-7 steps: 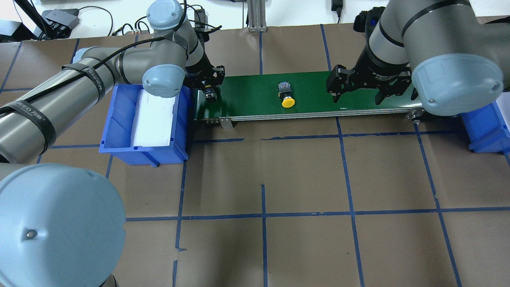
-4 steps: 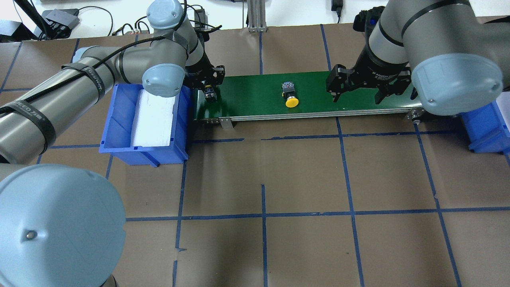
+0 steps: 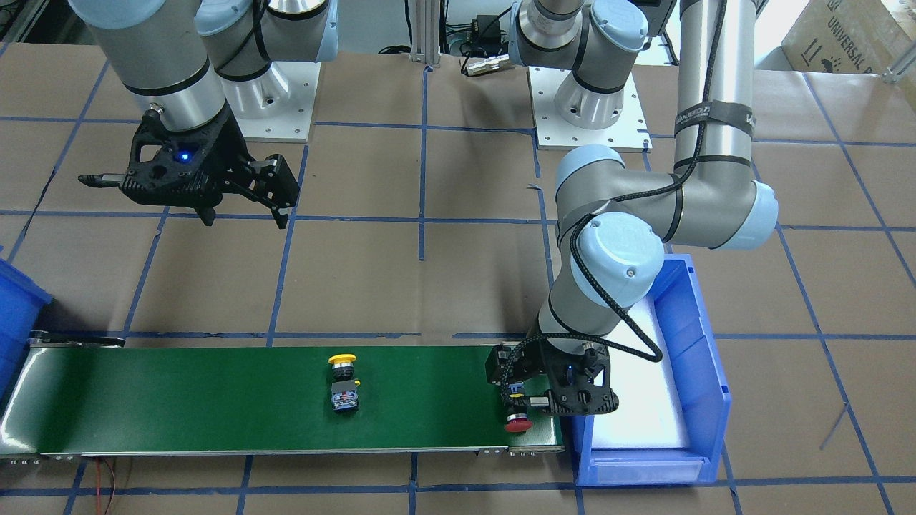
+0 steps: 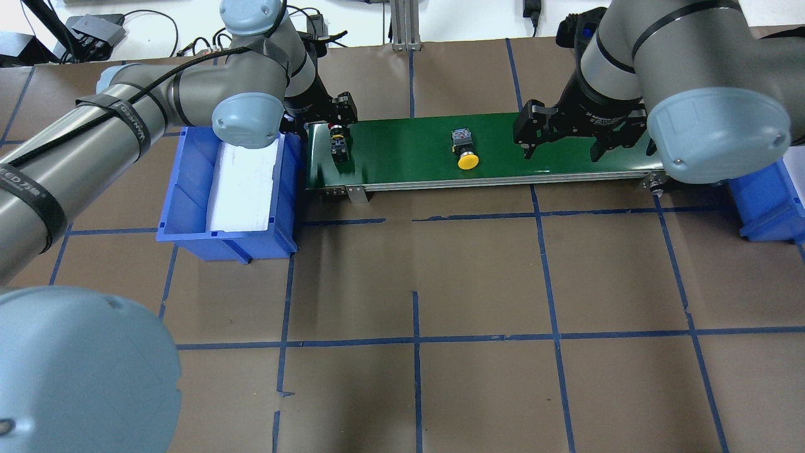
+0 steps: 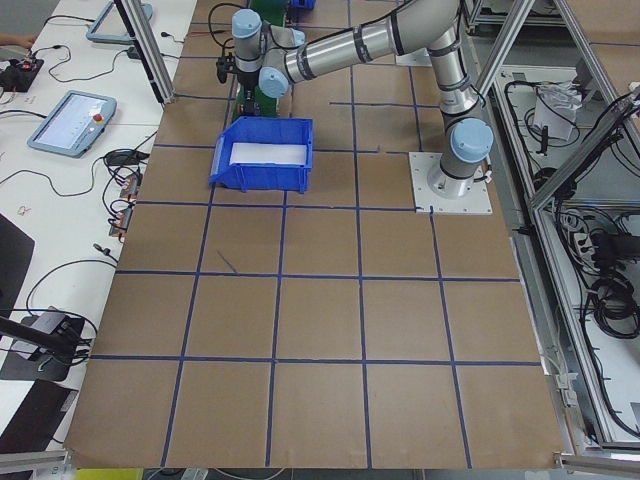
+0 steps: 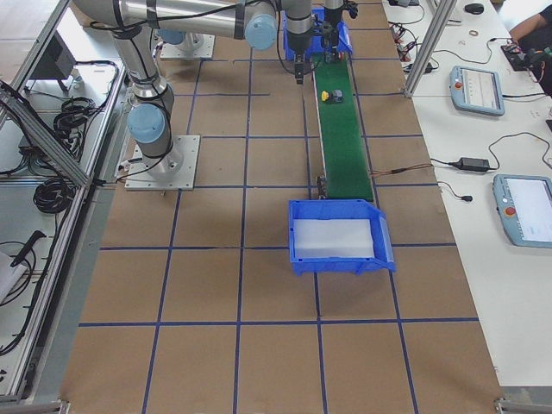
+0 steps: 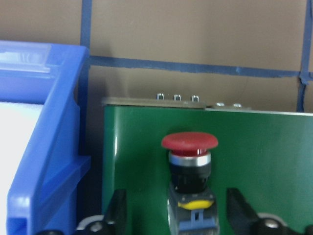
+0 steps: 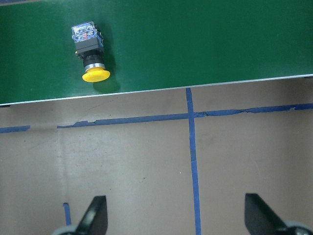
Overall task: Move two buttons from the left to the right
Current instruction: 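Place the red button on the conveyor start and open the left gripper, then raise the left gripper back over the bin while the right gripper lowers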
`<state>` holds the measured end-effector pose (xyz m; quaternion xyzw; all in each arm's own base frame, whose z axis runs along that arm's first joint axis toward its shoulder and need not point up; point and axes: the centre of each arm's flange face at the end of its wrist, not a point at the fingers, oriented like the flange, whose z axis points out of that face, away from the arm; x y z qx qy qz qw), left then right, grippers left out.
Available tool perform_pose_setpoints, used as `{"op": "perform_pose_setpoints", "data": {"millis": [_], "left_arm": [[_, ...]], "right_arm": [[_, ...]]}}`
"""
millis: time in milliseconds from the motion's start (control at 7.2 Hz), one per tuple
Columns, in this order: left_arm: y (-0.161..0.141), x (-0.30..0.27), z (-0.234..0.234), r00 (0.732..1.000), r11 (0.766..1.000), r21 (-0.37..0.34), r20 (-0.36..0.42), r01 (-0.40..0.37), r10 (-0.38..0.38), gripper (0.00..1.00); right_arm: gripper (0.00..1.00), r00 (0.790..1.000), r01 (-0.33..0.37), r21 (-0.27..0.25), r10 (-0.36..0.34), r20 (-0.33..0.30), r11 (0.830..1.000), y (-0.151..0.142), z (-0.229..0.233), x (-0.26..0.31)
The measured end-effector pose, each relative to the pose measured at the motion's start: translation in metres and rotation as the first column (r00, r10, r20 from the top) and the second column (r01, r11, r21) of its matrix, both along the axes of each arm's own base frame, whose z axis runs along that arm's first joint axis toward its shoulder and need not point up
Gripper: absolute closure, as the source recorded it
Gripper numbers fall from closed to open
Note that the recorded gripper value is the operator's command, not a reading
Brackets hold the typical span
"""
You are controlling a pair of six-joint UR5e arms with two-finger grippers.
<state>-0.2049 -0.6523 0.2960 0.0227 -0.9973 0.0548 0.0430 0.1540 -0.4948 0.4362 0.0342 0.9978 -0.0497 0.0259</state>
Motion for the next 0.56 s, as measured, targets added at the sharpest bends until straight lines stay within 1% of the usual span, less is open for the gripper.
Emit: {"op": "perform_pose_setpoints", "data": {"millis": [139, 278, 417, 556], "left_arm": [[0.013, 0.002, 0.026, 1.0, 1.0, 0.013, 0.013, 0.016, -0.016, 0.08], [0.031, 0.007, 0.052, 0.998, 0.999, 0.032, 0.047, 0.027, -0.029, 0.08], [0.048, 0.018, 0.079, 0.996, 0.998, 0.048, 0.084, 0.039, -0.043, 0.07], [0.066, 0.033, 0.106, 0.994, 0.997, 0.061, 0.101, 0.045, -0.051, 0.05]], "right_arm": [[0.0, 1.0, 0.001, 0.0, -0.001, 0.001, 1.0, 0.0, 0.0, 0.0], [0.0, 1.0, 0.002, 0.001, -0.002, 0.003, 1.0, 0.0, 0.0, 0.0], [0.0, 1.0, 0.003, 0.0, -0.003, 0.002, 1.0, 0.0, 0.0, 0.0], [0.0, 1.0, 0.003, 0.002, -0.003, 0.001, 1.0, 0.0, -0.001, 0.001]]}}
